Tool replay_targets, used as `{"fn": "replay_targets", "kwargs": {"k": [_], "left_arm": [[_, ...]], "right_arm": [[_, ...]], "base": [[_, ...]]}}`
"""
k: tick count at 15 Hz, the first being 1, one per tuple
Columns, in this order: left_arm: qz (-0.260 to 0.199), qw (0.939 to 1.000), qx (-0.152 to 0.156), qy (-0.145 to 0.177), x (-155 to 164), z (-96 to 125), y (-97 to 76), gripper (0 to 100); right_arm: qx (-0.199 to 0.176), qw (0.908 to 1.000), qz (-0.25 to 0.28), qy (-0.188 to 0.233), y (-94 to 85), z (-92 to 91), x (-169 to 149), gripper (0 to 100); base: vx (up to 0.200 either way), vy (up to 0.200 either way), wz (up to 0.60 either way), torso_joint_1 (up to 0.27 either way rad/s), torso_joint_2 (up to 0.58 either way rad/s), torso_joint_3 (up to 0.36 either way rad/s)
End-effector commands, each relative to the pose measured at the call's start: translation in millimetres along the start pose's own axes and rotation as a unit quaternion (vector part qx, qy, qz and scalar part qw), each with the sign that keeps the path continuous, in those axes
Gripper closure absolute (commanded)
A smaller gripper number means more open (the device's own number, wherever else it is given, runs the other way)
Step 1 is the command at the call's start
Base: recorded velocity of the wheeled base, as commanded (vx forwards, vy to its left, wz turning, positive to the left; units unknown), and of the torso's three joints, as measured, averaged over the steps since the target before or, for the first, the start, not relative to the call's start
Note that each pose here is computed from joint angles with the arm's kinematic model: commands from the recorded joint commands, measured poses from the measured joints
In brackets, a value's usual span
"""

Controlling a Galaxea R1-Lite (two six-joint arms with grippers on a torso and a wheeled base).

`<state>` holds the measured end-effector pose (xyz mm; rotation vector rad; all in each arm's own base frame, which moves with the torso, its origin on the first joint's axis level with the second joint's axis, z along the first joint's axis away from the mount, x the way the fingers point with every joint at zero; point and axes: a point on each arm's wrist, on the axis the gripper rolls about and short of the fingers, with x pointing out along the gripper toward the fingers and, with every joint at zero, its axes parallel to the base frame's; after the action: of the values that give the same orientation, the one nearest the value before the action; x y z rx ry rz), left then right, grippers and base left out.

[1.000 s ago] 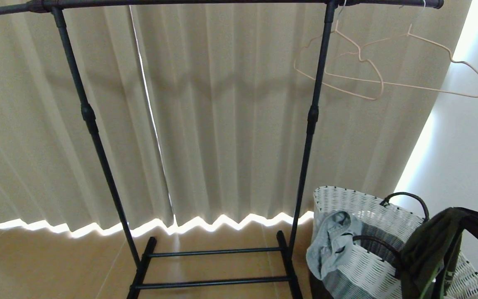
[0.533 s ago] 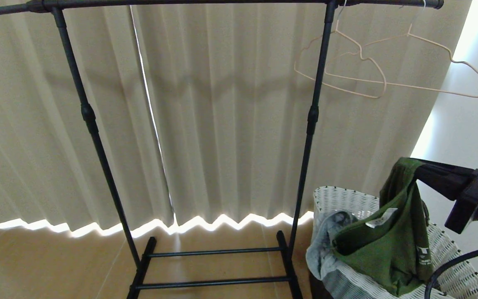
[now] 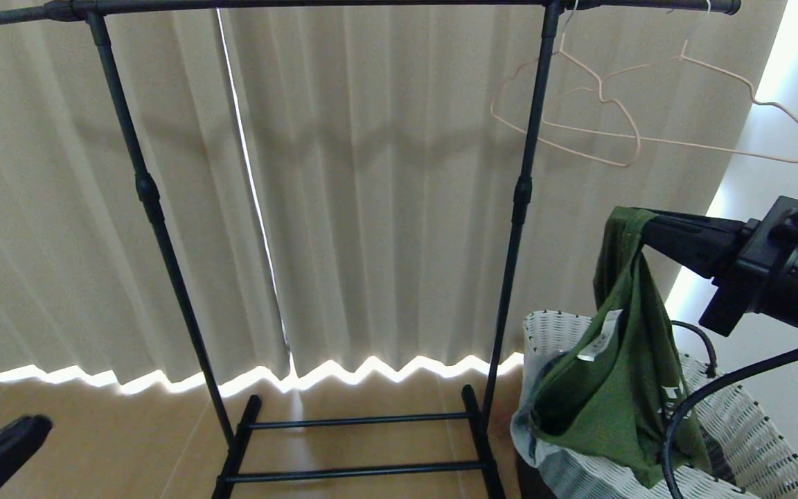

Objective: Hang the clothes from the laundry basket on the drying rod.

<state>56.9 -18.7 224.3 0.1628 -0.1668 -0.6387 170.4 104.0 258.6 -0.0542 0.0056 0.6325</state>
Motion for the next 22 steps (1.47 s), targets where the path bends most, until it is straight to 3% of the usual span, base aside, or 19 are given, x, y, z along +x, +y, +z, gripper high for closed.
{"fn": "replay_targets", "kwargs": {"k": [1, 3, 4, 6, 8, 12, 14, 17, 19, 20, 22], "left_arm": [[-0.087, 0.9948, -0.035, 0.039, 71.1, -4.8, 10.7, 0], [-0.168, 0.9786, -0.052, 0.106, 110.5, -30.9, -32.3, 0], [-0.200, 0.9707, -0.052, 0.122, 119.5, -36.1, -48.1, 0], [-0.247, 0.9571, -0.064, 0.137, 138.2, -42.7, -71.1, 0], [-0.272, 0.9483, -0.085, 0.139, 164.5, -49.9, -92.0, 0], [-0.284, 0.9421, -0.102, 0.146, 209.1, -74.6, -118.2, 0], [-0.283, 0.9424, -0.109, 0.140, 227.7, -76.9, -124.4, 0], [-0.275, 0.9404, -0.144, 0.138, 252.6, -77.3, -130.4, 0], [-0.264, 0.9416, -0.150, 0.145, 261.0, -83.6, -129.5, 0], [-0.237, 0.9473, -0.148, 0.156, 264.2, -91.0, -127.1, 0], [-0.226, 0.9492, -0.149, 0.160, 264.9, -93.5, -124.2, 0]], "right_arm": [[0.001, 0.9999, 0.008, 0.007, 2.2, -1.1, 10.2, 100], [0.011, 0.9997, 0.024, 0.001, 8.4, -1.1, 16.3, 100], [0.009, 0.9993, 0.032, -0.015, 12.2, 2.4, 16.4, 100], [0.007, 0.9981, 0.052, -0.031, 20.6, 7.3, 15.7, 100], [0.007, 0.9966, 0.069, -0.044, 27.5, 15.0, 14.9, 100], [0.006, 0.9919, 0.114, -0.055, 36.5, 20.3, 12.5, 100], [0.005, 0.9897, 0.128, -0.064, 37.6, 22.6, 11.7, 100], [0.004, 0.9891, 0.128, -0.073, 37.3, 23.9, 8.9, 100], [0.004, 0.9891, 0.128, -0.073, 37.2, 23.7, 8.0, 100], [0.005, 0.9888, 0.127, -0.077, 36.8, 25.2, 3.7, 100], [0.005, 0.9888, 0.127, -0.078, 36.6, 24.8, 1.9, 100]], "base": [[0.000, 0.000, 0.00, 0.000, 0.00, 0.000], [0.000, 0.000, 0.00, 0.000, 0.00, 0.000], [0.000, 0.000, 0.00, 0.000, 0.00, 0.000], [0.000, 0.000, 0.00, 0.000, 0.00, 0.000], [0.000, 0.000, 0.00, 0.000, 0.00, 0.000], [0.000, 0.000, 0.00, 0.000, 0.00, 0.000], [0.000, 0.000, 0.00, 0.000, 0.00, 0.000], [0.000, 0.000, 0.00, 0.000, 0.00, 0.000], [0.000, 0.000, 0.00, 0.000, 0.00, 0.000], [0.000, 0.000, 0.00, 0.000, 0.00, 0.000], [0.000, 0.000, 0.00, 0.000, 0.00, 0.000]]}}
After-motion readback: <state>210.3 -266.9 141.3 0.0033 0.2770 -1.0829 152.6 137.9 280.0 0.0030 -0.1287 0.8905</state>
